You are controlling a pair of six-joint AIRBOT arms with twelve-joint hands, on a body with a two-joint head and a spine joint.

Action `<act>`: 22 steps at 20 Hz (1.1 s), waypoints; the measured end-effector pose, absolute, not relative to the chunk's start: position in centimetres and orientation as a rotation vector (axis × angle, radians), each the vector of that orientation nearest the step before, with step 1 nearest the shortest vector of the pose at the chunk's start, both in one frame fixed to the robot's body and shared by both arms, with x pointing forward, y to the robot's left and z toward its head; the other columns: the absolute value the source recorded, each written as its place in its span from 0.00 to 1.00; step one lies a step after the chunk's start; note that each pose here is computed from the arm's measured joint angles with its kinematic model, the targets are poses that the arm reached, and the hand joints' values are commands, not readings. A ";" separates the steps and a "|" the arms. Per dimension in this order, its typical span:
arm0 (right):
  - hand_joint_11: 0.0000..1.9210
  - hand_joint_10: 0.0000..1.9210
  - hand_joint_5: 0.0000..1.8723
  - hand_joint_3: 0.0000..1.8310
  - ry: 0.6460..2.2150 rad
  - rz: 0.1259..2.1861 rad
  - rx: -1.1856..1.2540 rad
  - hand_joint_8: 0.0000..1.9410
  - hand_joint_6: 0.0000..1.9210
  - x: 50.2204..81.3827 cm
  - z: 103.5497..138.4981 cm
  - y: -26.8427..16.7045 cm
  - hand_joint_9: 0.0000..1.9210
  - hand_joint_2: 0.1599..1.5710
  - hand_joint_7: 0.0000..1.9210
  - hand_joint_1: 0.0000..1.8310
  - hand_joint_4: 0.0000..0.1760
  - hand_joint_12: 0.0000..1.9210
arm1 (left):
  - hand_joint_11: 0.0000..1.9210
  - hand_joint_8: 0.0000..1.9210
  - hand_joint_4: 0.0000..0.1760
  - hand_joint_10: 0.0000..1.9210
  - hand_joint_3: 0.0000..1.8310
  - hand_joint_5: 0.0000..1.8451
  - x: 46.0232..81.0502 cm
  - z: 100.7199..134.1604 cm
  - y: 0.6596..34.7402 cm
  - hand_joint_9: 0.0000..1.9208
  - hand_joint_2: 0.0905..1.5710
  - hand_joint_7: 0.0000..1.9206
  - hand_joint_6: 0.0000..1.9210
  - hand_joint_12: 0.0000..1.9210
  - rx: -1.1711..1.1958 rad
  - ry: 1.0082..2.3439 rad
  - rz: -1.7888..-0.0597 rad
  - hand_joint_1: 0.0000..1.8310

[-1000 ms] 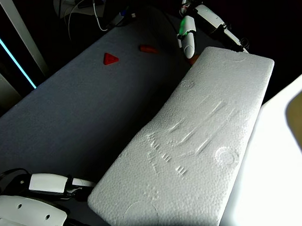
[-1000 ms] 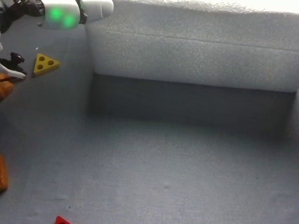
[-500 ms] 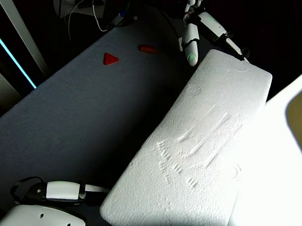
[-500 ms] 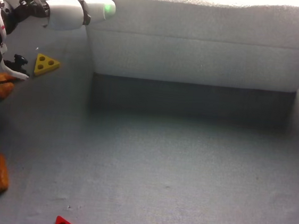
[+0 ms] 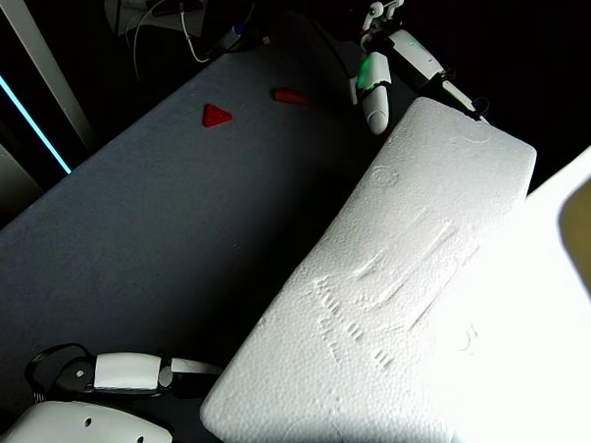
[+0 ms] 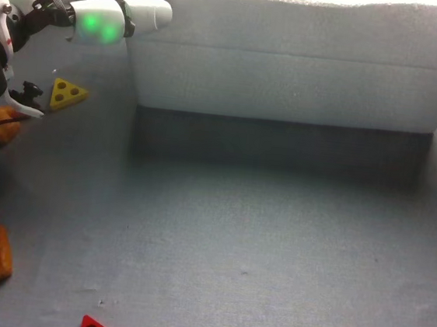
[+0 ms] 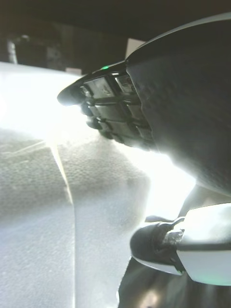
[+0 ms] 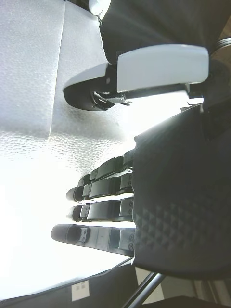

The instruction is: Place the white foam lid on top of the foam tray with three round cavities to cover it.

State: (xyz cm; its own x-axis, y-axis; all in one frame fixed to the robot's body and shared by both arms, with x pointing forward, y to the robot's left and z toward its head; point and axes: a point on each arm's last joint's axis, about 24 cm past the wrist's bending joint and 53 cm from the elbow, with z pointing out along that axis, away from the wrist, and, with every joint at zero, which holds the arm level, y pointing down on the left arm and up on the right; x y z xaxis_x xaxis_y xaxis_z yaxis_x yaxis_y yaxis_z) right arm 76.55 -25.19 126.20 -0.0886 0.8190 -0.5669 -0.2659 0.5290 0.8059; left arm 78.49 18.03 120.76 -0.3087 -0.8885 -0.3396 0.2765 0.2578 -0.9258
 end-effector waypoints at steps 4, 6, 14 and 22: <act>0.00 0.00 0.00 0.00 1.377 0.978 0.533 0.00 0.00 76.6 126.0 -25.2 0.00 0.75 0.00 0.22 0.00 0.28 | 0.00 0.00 0.01 0.00 0.00 0.01 78.3 119.9 18.2 0.00 0.65 0.00 0.00 0.24 -0.629 1.424 -1.312 0.17; 0.00 0.00 0.00 0.00 1.379 0.976 0.530 0.00 0.00 76.4 125.7 -25.2 0.01 0.75 0.00 0.25 0.00 0.25 | 0.00 0.00 0.00 0.00 0.00 0.03 78.2 119.5 18.3 0.00 0.65 0.00 0.00 0.26 -0.630 1.428 -1.310 0.18; 0.00 0.00 0.00 0.00 1.382 0.978 0.537 0.00 0.00 76.4 125.5 -25.2 0.00 0.75 0.00 0.25 0.00 0.13 | 0.00 0.00 0.00 0.00 0.00 0.02 78.1 117.9 18.6 0.00 0.65 0.00 0.00 0.28 -0.649 1.470 -1.284 0.19; 0.00 0.00 0.00 0.00 1.396 0.971 0.548 0.00 0.00 76.1 124.6 -25.4 0.00 0.76 0.00 0.27 0.00 0.10 | 0.00 0.00 0.00 0.00 0.00 0.01 78.0 116.8 18.7 0.00 0.64 0.00 0.00 0.25 -0.653 1.502 -1.263 0.18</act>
State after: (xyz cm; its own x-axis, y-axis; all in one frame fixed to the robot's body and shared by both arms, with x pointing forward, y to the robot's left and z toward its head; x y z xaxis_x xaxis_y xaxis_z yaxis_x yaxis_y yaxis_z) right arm 76.08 -25.37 124.60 -0.1001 0.8218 -0.5609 -0.2395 0.5272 0.8153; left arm 77.96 18.73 116.81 -0.3298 -0.8754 -0.3533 0.1981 0.3017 -0.9326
